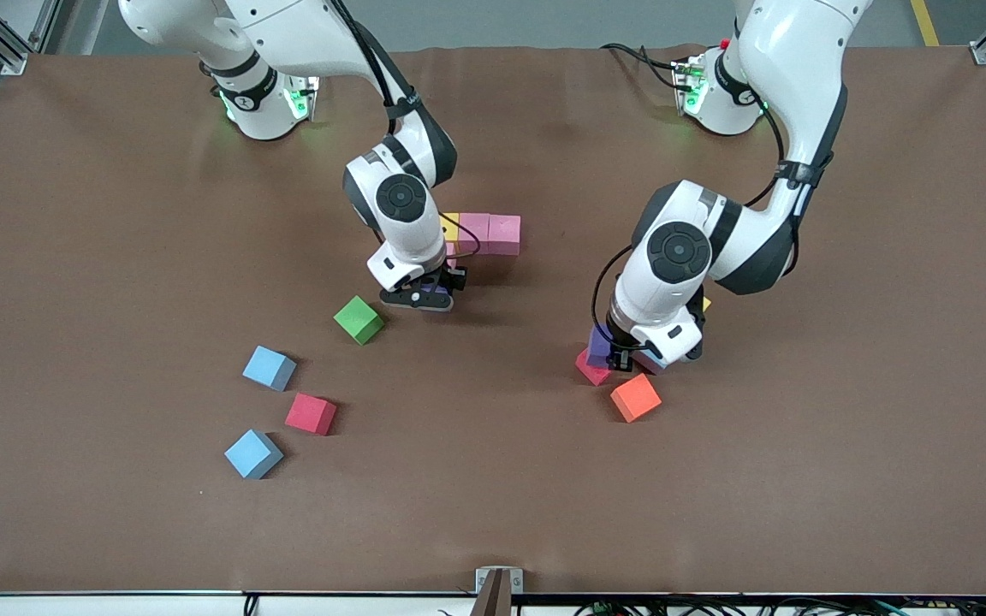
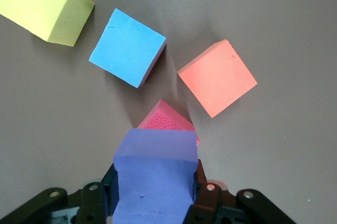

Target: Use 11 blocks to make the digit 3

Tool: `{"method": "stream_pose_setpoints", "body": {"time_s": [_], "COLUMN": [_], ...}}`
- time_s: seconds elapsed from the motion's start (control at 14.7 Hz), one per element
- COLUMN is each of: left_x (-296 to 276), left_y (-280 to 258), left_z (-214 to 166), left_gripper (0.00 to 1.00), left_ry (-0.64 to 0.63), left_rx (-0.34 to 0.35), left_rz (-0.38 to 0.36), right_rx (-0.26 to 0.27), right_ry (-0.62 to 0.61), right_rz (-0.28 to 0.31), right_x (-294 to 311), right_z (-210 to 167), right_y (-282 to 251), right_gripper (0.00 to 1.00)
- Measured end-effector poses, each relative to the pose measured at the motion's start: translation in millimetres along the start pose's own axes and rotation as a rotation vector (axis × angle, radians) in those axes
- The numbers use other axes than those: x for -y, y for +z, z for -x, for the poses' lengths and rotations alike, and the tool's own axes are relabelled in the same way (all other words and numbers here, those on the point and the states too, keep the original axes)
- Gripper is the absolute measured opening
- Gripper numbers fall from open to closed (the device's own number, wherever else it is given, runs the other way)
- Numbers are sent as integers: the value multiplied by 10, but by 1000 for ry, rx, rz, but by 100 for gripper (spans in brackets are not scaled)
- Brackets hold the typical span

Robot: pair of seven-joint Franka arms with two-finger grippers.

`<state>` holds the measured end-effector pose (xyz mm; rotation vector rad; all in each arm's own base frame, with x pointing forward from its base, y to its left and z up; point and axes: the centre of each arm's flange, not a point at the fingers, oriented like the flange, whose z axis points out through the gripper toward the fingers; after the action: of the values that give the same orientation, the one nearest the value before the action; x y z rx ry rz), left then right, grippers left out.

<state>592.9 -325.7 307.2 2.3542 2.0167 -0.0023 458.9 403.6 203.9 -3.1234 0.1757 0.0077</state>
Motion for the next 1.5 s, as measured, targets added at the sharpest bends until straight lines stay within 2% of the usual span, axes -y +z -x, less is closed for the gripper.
{"method": "stream_pose_setpoints", "body": {"time_s": [1.5], "left_x": [-69], "left_y": [12], "left_z": [24], "left_gripper": [55], "left_ry": [-1], "left_rx": [5], "left_rz": [8], "right_rx": [1], "right_ry": [2], "right_rz": [1], "right_x": [-8], "right_z": [7], "right_y": [1], "right_gripper": [60]}}
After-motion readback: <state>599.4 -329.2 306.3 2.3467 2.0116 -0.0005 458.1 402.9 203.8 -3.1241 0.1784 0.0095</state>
